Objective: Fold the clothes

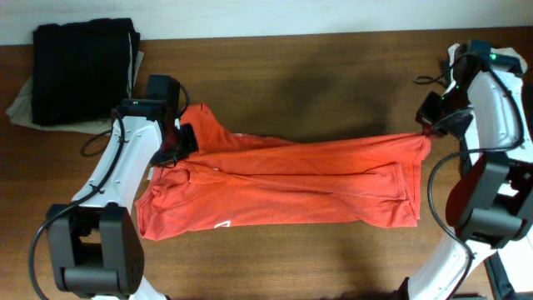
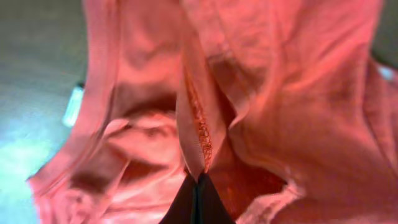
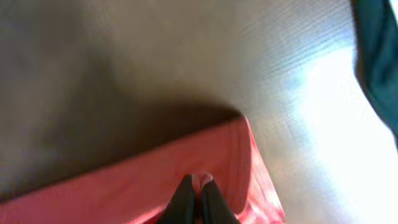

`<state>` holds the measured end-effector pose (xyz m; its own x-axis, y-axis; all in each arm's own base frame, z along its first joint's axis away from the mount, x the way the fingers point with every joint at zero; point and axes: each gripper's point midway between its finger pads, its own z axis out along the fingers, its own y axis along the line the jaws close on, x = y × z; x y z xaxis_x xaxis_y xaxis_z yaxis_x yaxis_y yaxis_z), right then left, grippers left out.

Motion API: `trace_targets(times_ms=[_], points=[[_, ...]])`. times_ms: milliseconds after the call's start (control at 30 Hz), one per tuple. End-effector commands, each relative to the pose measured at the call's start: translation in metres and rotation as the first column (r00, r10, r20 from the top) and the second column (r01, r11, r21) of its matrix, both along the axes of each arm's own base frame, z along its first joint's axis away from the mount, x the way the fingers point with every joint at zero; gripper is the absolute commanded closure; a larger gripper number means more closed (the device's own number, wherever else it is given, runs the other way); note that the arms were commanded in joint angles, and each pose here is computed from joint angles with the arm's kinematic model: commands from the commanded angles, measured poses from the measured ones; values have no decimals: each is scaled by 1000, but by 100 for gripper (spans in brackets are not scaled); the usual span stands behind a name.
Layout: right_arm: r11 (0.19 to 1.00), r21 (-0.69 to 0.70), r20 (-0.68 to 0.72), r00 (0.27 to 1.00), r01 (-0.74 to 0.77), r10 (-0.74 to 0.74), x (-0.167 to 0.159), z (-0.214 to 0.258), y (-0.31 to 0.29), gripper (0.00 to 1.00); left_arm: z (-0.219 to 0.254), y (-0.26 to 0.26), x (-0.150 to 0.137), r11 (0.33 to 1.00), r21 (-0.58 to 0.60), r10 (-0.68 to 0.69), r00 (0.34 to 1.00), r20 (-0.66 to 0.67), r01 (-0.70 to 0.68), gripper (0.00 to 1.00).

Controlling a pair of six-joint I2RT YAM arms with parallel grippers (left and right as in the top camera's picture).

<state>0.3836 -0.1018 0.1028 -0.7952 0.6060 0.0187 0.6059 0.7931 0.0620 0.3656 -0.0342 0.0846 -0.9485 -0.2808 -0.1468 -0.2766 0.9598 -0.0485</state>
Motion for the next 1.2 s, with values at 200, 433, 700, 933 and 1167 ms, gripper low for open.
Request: trace_targets(times_ms=[200,433,700,933,1167], points=[[996,-72,-182,981,47,-59,-49,8,-1,96,5,17,-28,996,87,3,996,-89,5,99],[991,-101,-186,977,91,-108,-79,-2,11,96,-21,33,-53,994,101,56,984,-169,-39,100],[991,-109,-269,958,77,-104,-111,-35,15,96,-44,34,-73,996,76,68,972,-227,-51,99],[996,-93,-282,959,13,-39,-114,-35,15,32,-47,30,-82,997,56,64,964,-257,-51,49],[996,-93,-278,960,15,-41,-113,-35,15,1,17,25,-11,998,22,51,998,-22,-50,61]])
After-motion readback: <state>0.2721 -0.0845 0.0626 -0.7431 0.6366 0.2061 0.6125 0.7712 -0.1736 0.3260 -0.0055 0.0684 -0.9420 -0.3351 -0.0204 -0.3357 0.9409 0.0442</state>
